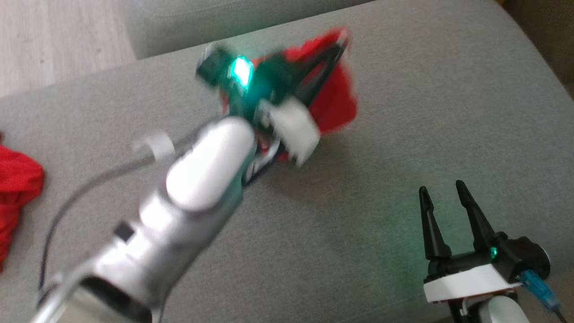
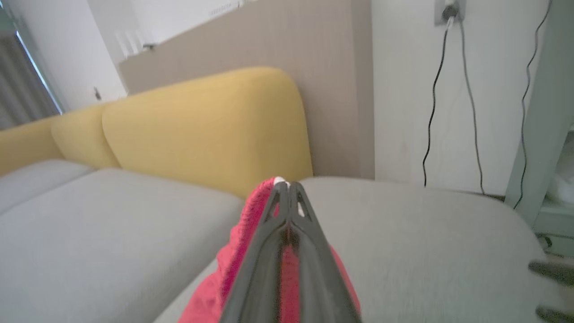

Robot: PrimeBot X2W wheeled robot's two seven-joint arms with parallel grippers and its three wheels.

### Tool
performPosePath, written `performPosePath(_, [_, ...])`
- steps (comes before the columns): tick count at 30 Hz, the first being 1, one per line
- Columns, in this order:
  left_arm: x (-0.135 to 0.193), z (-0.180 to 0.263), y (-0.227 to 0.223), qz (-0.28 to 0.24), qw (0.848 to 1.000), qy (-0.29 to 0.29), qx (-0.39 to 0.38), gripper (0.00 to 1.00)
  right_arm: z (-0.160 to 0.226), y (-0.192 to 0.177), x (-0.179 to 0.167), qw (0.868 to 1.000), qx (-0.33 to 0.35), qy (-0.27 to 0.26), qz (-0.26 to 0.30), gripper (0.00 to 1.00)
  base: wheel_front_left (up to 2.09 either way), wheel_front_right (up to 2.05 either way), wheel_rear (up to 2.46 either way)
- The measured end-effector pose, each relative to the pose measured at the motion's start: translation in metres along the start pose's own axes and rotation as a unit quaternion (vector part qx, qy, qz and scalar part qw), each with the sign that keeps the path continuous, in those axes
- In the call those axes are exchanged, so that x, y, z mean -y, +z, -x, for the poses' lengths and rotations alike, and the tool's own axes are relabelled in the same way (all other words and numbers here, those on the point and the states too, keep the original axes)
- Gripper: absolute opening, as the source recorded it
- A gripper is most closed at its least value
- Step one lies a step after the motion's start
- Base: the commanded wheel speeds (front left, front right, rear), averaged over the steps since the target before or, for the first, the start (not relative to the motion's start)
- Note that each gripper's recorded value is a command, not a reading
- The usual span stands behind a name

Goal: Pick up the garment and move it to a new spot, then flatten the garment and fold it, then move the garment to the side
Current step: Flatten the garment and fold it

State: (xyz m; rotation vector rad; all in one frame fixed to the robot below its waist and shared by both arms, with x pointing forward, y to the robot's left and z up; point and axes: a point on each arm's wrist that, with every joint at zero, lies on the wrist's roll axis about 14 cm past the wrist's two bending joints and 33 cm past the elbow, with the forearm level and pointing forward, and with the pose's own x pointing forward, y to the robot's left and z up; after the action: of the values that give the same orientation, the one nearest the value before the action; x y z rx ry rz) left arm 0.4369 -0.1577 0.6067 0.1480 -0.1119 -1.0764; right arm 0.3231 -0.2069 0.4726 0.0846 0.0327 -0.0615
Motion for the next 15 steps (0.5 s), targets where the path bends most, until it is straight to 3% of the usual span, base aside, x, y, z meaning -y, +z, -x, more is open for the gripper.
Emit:
performPosePath(5, [-0.006, -0.011, 0.101, -0.026, 0.993, -0.020, 0.110, 0.00, 0.004, 0.005, 0.002, 1.000, 0.009, -0.004, -0.002, 1.00, 0.00, 0.00, 0.00])
performPosePath(8, [-0.018, -0.005, 0.130, -0.029, 0.990, -0.013, 0.140, 0.00, 0.004, 0.007, 0.000, 1.000, 0.012, -0.001, -0.002, 1.00, 0.00, 0.00, 0.00])
performPosePath(11, [-0.037, 0.008, 0.117, 0.017, 0.991, 0.007, 0.131, 0.00, 0.004, 0.006, -0.003, 1.000, 0.012, 0.004, -0.003, 1.00, 0.00, 0.00, 0.00])
performPosePath(15, [-0.055, 0.044, 0.030, 0.096, 0.993, 0.049, 0.052, 0.00, 0.001, 0.003, -0.009, 1.000, 0.006, 0.016, -0.004, 1.00, 0.00, 0.00, 0.00])
